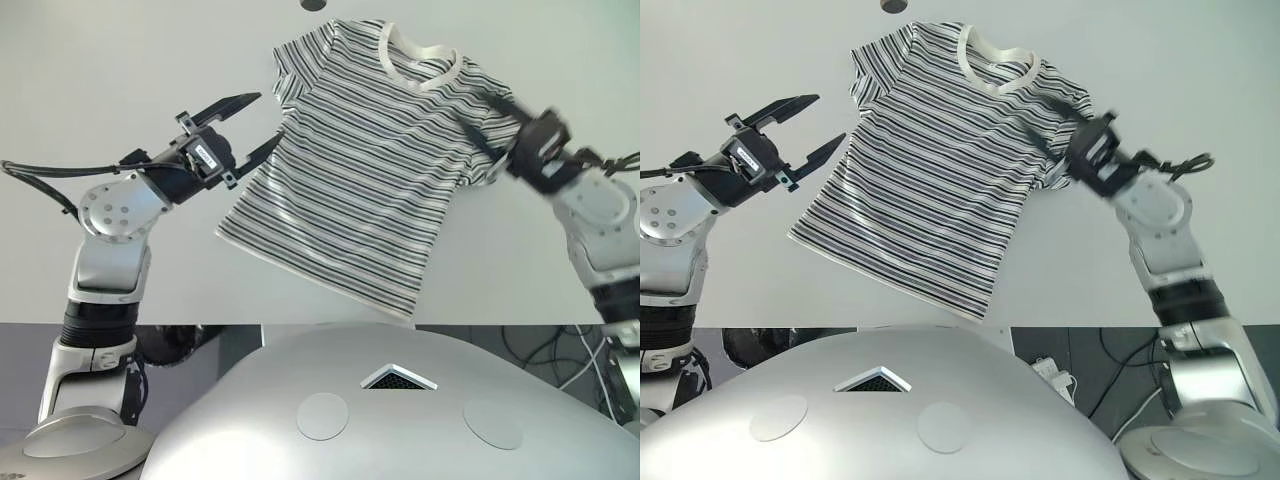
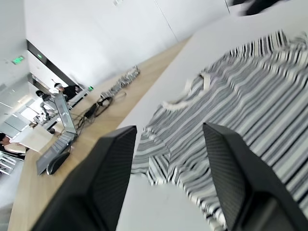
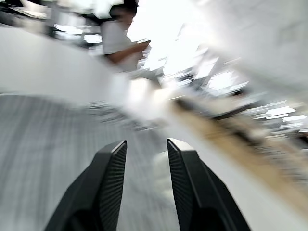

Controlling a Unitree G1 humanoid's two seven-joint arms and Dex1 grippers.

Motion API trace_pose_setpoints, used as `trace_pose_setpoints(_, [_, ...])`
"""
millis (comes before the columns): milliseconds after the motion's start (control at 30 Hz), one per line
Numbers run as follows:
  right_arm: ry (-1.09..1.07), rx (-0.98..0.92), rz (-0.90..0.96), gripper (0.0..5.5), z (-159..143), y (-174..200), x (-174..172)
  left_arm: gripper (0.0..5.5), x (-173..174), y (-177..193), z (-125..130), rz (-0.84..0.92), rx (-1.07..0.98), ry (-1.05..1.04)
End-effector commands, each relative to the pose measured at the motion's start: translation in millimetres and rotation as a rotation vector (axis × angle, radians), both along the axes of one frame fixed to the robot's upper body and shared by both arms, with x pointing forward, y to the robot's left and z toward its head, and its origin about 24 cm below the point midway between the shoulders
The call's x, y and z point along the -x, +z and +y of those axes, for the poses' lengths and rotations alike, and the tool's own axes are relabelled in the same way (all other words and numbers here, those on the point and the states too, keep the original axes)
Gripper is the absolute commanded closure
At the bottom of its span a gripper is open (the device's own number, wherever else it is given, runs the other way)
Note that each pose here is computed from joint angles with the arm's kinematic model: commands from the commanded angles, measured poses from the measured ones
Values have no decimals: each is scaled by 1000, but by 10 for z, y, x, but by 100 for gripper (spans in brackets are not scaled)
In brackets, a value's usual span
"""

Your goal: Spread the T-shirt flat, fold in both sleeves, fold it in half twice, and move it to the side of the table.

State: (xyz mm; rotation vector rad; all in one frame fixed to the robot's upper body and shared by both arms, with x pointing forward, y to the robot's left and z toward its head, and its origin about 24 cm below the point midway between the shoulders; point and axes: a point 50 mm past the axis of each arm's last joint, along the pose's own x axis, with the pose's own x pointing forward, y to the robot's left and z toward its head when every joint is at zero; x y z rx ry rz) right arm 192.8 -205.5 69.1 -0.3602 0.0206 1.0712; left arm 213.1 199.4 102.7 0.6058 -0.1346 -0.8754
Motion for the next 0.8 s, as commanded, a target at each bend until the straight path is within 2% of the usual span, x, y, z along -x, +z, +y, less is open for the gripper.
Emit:
trace_pose_setpoints(33, [350,129,383,390,-38,124,517,297,-100,-76,157,41,-75,3])
trace_pose_setpoints(167, [468,175,503,390,-78,245,673,297,-166,-134,175,56,-70,27])
trace_pose_setpoints(300, [528,195,545,390,49,203,692,297,-168,-168,132,61,-48,27])
trace_pose_setpoints(600, [517,260,482,390,355,-77,561,297,-155,-234,30,84,8,17])
trace_pose_setpoints(800, [531,384,452,390,337,-242,608,297,-131,-241,-40,79,18,5])
